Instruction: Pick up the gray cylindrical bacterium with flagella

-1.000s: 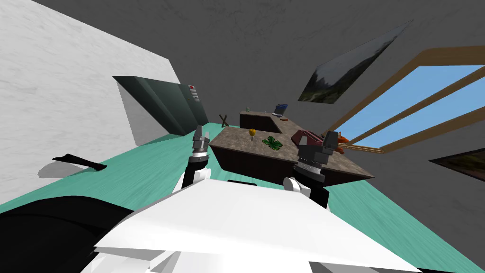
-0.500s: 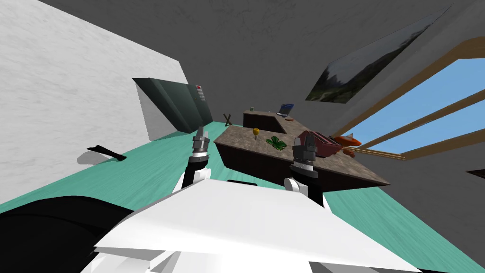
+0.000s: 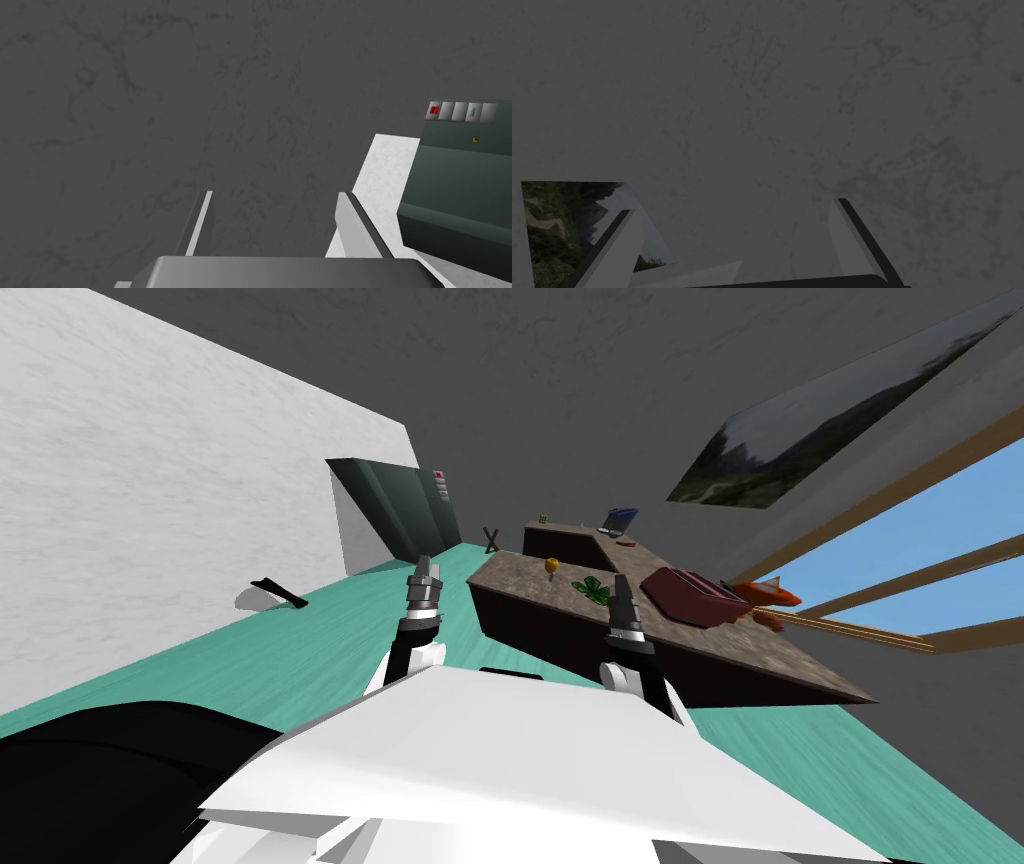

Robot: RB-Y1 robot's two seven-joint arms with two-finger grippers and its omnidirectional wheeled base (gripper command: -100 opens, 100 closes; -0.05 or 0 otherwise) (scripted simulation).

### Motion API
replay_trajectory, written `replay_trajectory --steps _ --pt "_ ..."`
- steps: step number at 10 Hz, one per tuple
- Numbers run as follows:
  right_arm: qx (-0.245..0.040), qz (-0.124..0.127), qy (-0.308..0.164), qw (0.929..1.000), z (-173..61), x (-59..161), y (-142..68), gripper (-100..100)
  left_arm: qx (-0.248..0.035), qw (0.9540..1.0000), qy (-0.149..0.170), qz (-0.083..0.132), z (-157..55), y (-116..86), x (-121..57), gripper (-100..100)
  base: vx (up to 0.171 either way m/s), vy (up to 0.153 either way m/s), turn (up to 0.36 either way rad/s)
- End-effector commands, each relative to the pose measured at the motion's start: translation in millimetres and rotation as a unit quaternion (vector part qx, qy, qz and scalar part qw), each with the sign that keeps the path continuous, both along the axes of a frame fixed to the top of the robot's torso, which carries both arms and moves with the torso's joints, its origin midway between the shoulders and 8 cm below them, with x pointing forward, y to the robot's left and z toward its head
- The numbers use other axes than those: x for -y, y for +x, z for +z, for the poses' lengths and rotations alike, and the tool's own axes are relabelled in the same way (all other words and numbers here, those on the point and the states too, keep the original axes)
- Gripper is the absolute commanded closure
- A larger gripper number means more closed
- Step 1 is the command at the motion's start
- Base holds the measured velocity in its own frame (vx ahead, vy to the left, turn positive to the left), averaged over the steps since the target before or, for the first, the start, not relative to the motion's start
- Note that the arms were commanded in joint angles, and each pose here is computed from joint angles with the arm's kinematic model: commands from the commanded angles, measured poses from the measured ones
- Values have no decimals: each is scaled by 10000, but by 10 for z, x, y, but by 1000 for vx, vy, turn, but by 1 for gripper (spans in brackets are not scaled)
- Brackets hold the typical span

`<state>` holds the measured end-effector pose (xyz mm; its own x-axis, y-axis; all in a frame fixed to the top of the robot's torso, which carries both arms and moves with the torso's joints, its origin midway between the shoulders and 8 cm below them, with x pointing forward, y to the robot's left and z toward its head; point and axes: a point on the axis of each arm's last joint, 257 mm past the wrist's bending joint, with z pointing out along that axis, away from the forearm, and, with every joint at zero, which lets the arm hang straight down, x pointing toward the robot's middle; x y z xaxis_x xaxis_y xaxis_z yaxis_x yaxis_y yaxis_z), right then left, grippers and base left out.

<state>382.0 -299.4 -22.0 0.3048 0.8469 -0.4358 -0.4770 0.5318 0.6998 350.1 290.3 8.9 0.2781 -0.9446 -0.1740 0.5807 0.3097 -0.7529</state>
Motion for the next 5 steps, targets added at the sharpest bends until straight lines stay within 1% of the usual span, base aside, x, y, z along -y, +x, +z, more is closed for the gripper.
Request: replay_trajectory --steps 1,2,3,4,5 --pt "-220 -105 -308 9992 -163 35 86 -100 0 10000 0 0 0 0 0 0 -56 50 141" --pt "-413 -182 -548 9975 -306 65 166 -100 0 10000 0 0 0 0 0 0 -70 67 202" --pt "-581 -253 -786 9949 -426 97 238 -100 0 10000 0 0 0 0 0 0 -80 78 281" --pt "-609 -291 -835 9942 -454 106 244 -100 1 10000 0 -1 0 0 1 0 -56 43 41" --pt "-806 -394 -1112 9897 -605 158 319 -100 0 10000 0 0 0 0 0 0 -40 41 89"
